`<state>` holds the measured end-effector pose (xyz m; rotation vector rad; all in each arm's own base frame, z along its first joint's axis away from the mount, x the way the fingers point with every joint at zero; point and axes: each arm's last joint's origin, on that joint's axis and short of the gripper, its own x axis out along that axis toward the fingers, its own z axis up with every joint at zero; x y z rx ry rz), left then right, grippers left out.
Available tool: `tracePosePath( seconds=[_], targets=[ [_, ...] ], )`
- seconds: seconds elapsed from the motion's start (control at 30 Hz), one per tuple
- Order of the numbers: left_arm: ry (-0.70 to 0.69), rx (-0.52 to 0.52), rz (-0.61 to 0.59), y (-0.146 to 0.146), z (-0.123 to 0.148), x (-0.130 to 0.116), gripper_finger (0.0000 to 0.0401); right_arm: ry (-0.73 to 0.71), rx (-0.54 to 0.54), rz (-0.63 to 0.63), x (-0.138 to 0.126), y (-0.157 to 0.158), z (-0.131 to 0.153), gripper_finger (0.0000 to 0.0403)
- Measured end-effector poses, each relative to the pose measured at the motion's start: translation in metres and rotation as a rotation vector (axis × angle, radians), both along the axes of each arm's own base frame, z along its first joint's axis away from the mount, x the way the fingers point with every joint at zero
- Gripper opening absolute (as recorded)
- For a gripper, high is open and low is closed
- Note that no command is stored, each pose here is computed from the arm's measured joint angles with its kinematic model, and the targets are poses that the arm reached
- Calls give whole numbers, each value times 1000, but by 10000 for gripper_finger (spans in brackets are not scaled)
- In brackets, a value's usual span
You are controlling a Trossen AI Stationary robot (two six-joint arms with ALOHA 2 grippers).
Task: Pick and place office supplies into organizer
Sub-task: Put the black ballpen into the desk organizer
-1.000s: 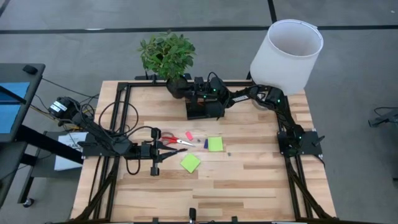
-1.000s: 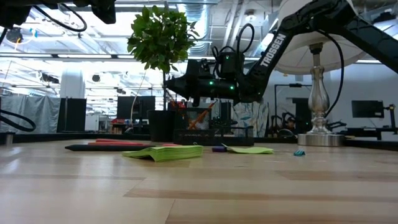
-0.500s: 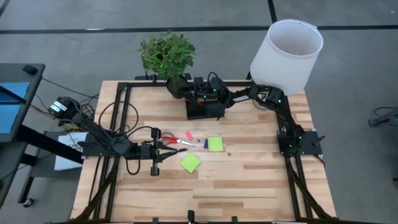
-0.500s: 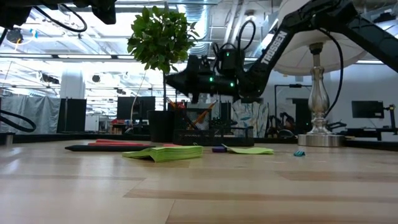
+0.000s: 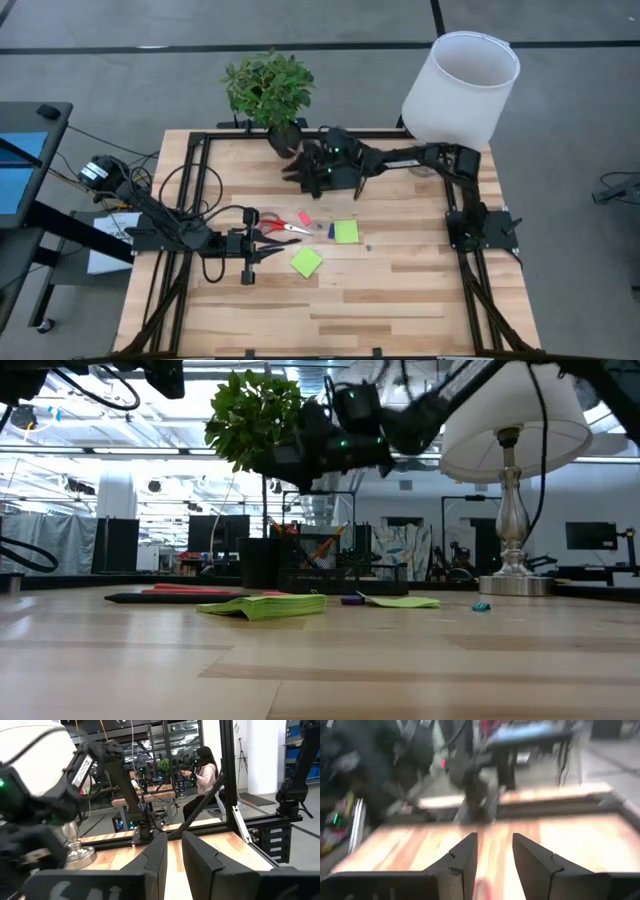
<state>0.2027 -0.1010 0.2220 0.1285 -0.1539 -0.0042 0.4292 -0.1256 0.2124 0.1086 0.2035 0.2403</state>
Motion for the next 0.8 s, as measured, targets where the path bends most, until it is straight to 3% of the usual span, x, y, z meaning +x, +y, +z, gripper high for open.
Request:
tracePosePath(
  seconds=[0.2,0.37,0.57,0.67,0.8],
  targets=[
    [-1,1,2,0,0,0,51,227,-94,74,-9,49,5,116],
    [-7,3,4,0,1,0,51,337,-140,137,-9,87,-6,116],
    [-12,0,5,0,1,0,51,430,-193,149,-9,119,-33,116],
    [-13,-1,5,0,1,0,51,368,-208,140,1,126,-36,116],
    [-14,-1,6,0,1,0,51,411,-189,141,5,129,-60,116]
  ],
)
